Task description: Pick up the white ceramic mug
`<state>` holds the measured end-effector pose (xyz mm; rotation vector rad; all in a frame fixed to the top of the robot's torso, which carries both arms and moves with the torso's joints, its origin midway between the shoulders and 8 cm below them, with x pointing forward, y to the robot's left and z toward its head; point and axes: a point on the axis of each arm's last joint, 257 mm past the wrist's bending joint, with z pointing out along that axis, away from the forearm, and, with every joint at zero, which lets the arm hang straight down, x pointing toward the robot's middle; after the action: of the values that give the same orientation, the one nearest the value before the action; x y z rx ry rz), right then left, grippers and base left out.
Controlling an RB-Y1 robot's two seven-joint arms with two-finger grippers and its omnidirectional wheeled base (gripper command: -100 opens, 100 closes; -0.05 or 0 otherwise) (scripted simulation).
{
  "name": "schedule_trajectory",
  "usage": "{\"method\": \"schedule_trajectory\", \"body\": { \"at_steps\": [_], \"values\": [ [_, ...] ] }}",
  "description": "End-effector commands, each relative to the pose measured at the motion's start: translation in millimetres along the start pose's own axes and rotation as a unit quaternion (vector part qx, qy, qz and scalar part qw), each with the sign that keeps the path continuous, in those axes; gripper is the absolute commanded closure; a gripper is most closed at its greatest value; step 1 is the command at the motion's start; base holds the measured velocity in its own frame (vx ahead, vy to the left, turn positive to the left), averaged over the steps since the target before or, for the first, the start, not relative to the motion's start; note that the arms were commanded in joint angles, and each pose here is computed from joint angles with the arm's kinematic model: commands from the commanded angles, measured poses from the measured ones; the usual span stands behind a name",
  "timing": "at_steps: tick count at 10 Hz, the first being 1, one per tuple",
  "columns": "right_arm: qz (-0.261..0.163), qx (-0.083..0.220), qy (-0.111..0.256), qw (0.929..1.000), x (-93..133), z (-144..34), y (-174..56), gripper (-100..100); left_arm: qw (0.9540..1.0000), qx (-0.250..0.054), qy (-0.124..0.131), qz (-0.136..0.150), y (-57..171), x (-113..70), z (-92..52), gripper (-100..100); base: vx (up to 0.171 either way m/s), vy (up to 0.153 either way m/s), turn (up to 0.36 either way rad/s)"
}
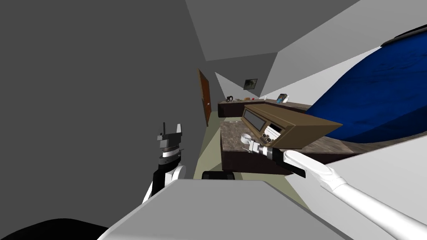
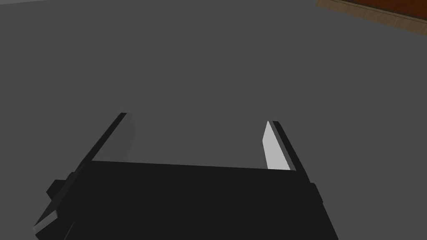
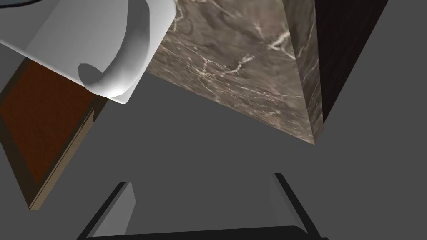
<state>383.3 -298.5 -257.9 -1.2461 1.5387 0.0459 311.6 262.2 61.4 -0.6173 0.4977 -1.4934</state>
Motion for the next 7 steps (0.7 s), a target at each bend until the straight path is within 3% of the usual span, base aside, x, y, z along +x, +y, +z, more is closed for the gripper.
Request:
{"method": "schedule_trajectory", "body": {
  "at_steps": [1,2,3,7],
  "values": [
    [-0.034,-0.009,0.036,0.9987,24,-10.2,-8,-100,1.0,0.0,0.0,0.0,0,0.0,0.0,0,-0.008,0.05,0.052],
    [-0.059,-0.015,0.063,0.9961,42,-18.4,-14,-100,1.0,0.0,0.0,0.0,0,0.0,0.0,0,-0.006,0.062,0.114],
    [-0.061,-0.016,0.065,0.9959,42,-19.5,-14,-100,1.0,0.0,0.0,0.0,0,0.0,0.0,0,-0.002,0.043,0.043],
    [-0.146,-0.039,0.158,0.9757,102,-57.6,-41,-100,1.0,0.0,0.0,0.0,0,0.0,0.0,0,-0.004,0.049,0.083]
  ]
}}
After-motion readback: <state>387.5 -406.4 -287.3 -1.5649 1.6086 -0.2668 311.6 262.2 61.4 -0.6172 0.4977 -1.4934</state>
